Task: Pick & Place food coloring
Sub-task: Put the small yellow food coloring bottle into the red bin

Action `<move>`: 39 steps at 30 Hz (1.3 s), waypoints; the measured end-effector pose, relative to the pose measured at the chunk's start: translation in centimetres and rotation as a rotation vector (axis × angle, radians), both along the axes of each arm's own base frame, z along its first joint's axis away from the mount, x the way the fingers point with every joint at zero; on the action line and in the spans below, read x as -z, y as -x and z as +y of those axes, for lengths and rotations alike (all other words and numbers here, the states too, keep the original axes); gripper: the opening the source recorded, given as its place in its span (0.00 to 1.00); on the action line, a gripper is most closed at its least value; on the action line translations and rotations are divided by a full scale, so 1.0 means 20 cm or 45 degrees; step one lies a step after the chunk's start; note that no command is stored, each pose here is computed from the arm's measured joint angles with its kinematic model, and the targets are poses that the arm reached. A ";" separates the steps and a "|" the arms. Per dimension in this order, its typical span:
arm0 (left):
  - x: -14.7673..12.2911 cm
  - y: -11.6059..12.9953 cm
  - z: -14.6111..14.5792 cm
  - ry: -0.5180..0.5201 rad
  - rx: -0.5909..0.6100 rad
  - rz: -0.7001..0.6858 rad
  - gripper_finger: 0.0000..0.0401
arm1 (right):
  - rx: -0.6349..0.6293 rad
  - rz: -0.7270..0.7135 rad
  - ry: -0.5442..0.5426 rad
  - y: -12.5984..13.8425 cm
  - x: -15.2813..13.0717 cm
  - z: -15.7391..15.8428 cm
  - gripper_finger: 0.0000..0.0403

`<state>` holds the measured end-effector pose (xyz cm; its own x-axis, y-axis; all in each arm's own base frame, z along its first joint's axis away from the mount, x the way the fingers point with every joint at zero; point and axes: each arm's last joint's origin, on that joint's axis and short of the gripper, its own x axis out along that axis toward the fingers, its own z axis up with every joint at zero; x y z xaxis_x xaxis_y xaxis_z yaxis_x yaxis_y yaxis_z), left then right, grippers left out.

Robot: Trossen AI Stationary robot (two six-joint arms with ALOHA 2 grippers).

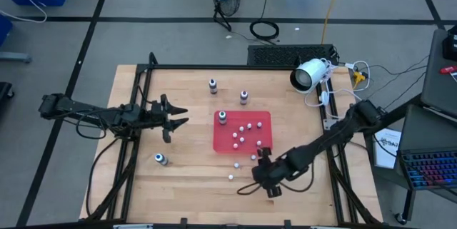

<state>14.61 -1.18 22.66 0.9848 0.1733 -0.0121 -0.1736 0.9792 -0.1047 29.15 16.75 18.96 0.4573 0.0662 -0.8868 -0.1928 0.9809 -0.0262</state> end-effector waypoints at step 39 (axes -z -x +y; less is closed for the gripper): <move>0.00 0.00 0.00 0.000 0.001 0.000 0.43 | 0.007 0.009 -0.028 -0.04 0.15 -0.01 0.42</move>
<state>14.61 -1.18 22.68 0.9849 0.1729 -0.0118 -0.1732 0.9793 -0.1048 29.99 16.59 15.86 0.4513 0.0833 -0.8885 -0.1873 0.9823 -0.0030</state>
